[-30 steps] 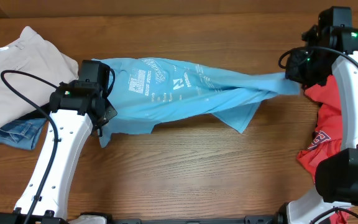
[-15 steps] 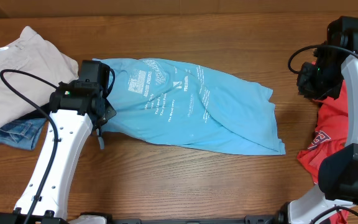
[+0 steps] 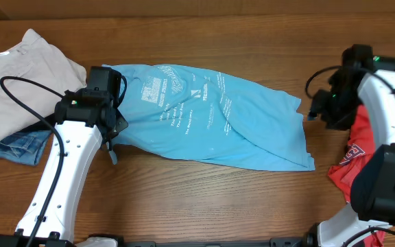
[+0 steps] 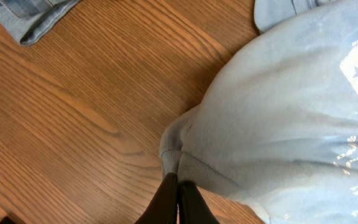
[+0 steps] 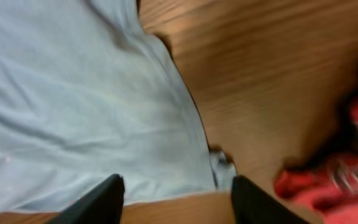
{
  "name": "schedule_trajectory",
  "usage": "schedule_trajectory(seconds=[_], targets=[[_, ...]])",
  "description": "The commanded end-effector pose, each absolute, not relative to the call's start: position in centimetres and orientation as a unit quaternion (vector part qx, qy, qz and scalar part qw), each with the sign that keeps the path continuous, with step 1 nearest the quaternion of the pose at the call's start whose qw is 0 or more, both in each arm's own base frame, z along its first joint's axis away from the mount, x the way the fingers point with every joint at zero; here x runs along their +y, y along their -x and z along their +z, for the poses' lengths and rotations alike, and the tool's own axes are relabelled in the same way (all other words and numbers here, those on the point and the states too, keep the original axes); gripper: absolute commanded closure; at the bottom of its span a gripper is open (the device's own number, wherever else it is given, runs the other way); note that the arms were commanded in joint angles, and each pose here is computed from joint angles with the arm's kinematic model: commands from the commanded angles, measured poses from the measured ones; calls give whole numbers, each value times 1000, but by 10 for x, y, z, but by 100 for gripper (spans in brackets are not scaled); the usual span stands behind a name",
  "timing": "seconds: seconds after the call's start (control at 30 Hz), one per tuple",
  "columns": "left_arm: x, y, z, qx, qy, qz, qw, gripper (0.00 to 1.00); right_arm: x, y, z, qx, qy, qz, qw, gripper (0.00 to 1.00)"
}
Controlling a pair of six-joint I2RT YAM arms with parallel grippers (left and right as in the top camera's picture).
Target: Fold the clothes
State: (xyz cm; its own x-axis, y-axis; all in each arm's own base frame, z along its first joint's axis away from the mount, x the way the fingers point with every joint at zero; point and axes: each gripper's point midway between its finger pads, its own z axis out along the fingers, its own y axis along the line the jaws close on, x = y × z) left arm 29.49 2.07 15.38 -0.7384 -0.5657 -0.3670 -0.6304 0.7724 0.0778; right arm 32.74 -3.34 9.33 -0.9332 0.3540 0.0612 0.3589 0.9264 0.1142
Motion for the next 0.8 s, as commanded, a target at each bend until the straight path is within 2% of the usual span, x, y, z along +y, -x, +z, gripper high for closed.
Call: schedule_trajectory(seconds=[0.0, 0.1, 0.23, 0.37, 0.4, 0.47, 0.53, 0.63, 0.77], targets=[[26, -295, 159, 926, 316, 110, 175, 96, -10, -320, 62, -981, 167, -97, 31, 36], [26, -295, 159, 926, 316, 109, 176, 96, 0, -329, 39, -984, 147, -99, 0, 31], [26, -295, 159, 926, 316, 109, 175, 96, 11, -347, 15, -985, 125, -102, -57, 30], [26, -295, 159, 926, 316, 109, 175, 96, 16, -353, 3, -985, 114, -99, -80, 30], [26, -295, 159, 926, 316, 109, 176, 96, 16, -354, 1, -985, 112, -99, -84, 34], [26, -295, 159, 926, 316, 109, 176, 96, 16, -357, -1, -985, 111, -100, -91, 57], [26, -295, 159, 926, 316, 109, 175, 96, 17, -359, 1, -984, 111, -101, -93, 96], [26, -295, 159, 926, 316, 110, 175, 96, 20, -367, 14, -983, 109, -112, -97, 96], [26, -295, 159, 926, 316, 110, 175, 96, 17, -403, 65, -977, 104, -113, -148, 96]])
